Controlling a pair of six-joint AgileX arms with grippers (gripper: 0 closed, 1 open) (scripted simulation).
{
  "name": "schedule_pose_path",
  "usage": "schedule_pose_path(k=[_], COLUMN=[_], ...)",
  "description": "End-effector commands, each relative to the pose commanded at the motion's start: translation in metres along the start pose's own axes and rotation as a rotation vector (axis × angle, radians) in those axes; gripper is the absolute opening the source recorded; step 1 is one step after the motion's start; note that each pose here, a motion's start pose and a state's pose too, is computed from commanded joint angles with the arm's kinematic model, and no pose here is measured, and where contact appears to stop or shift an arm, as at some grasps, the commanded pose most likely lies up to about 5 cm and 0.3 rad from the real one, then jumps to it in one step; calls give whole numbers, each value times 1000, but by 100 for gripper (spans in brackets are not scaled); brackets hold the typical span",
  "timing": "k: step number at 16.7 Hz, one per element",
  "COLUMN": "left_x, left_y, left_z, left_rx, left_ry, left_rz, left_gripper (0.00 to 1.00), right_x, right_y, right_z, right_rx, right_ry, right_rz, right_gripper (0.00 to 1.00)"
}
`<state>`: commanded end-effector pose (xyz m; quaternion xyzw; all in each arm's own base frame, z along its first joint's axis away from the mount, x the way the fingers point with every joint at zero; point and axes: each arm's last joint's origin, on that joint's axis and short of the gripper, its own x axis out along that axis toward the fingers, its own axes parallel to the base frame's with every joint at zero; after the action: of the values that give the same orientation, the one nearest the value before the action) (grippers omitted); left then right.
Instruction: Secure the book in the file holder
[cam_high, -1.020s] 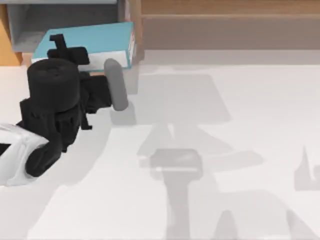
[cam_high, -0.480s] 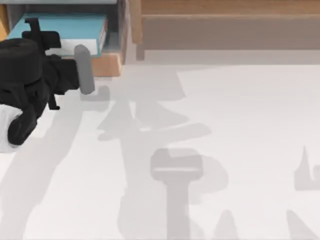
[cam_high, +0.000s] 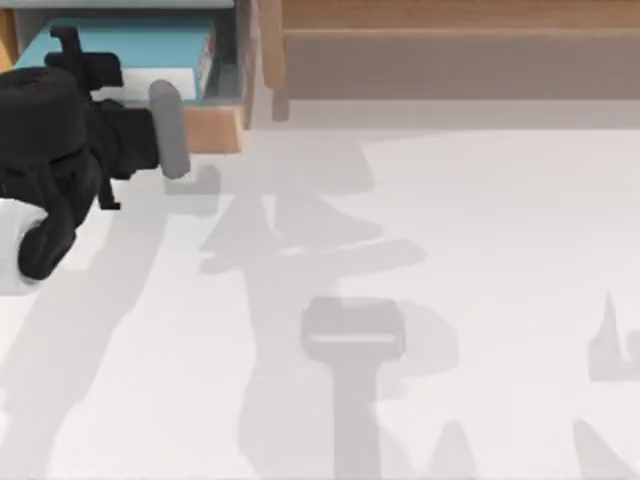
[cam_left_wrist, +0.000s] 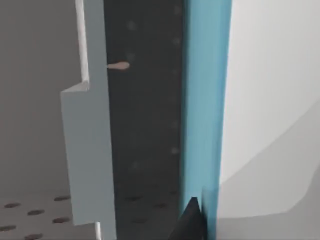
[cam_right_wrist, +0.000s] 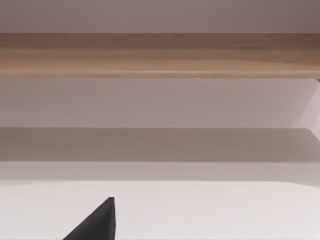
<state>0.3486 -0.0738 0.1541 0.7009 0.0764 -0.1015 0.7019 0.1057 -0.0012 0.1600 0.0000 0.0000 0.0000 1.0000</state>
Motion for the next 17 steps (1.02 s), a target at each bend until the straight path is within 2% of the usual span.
schedule_pose_path(k=[5, 9, 17], left_x=[22, 24, 24], left_y=[-1, -1, -1], left_z=[-1, -1, -1], left_rx=[2, 2, 2], left_ry=[1, 1, 1], left_rz=[-9, -11, -11], left_gripper=[0, 0, 60], right_x=[0, 0, 0], right_y=[0, 0, 0], right_z=[0, 0, 0], right_rx=[0, 0, 0], right_ry=[0, 0, 0], right_rz=[0, 0, 0], right_gripper=[100, 100, 100])
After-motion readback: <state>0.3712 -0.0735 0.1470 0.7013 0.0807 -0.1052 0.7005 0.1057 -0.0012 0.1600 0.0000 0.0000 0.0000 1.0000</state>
